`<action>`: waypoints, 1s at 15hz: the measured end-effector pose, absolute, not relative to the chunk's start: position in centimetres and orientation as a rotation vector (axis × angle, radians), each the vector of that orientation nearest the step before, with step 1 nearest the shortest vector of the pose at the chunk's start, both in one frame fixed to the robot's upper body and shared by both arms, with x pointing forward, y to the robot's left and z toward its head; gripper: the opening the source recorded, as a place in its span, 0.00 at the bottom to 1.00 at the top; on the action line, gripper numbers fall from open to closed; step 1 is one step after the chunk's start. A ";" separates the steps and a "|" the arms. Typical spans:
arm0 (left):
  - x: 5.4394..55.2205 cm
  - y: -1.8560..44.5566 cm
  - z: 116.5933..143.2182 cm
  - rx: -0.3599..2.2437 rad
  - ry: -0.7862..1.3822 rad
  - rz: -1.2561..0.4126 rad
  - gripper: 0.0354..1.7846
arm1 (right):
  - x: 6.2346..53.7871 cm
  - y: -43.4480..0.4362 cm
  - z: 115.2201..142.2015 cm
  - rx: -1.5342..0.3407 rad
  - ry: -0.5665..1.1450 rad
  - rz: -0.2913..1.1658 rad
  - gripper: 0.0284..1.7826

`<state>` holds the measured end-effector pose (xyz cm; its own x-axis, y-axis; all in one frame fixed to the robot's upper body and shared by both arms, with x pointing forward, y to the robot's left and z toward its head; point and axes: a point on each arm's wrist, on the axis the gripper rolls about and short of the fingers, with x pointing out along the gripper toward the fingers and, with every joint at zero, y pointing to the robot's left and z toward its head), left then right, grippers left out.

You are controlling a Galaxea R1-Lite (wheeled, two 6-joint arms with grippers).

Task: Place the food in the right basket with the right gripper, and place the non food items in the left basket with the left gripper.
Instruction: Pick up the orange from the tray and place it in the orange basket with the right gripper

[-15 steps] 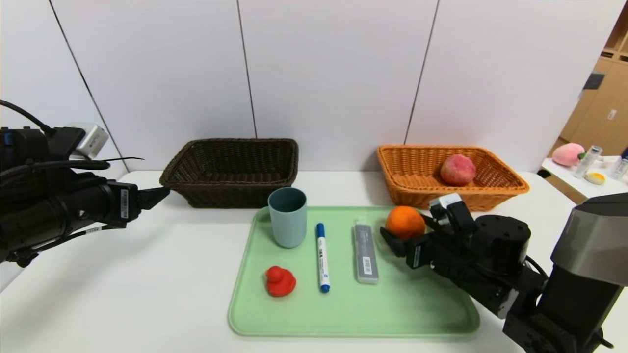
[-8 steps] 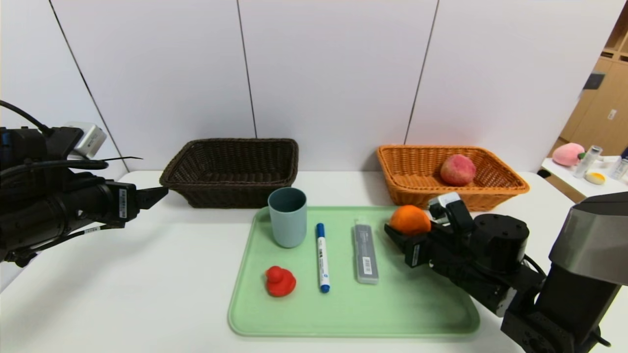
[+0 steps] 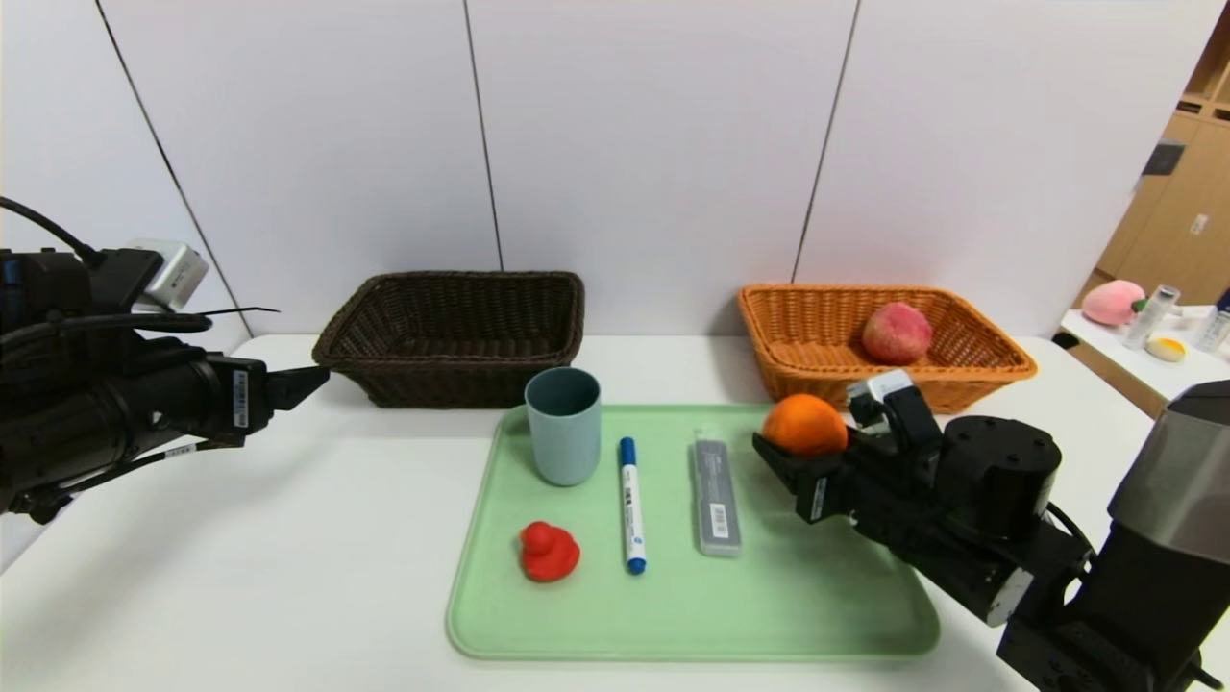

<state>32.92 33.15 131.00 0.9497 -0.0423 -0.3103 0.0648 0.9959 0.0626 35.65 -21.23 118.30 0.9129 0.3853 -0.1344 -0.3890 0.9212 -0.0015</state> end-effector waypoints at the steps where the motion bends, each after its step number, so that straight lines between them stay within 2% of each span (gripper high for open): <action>1: 32.9 33.2 131.0 0.071 0.313 -0.055 0.94 | 35.2 -21.1 118.8 -0.026 0.119 0.409 0.65; 8: 32.2 33.2 131.5 0.070 0.292 -0.054 0.94 | 32.0 -22.0 123.7 -0.040 -0.042 0.436 0.64; 12: 31.9 33.2 131.7 0.070 0.281 -0.056 0.94 | 33.1 -22.8 128.4 -0.061 -0.165 0.387 0.64; 15: 31.6 33.2 132.1 0.072 0.265 -0.056 0.94 | 35.4 -24.4 132.7 -0.069 -0.190 0.308 0.64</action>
<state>31.65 33.17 132.11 0.9636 -0.0460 -0.2632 0.0649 0.9959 0.0635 35.36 -24.42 132.75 0.9352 0.3076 0.1754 -0.2946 0.9507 -0.0966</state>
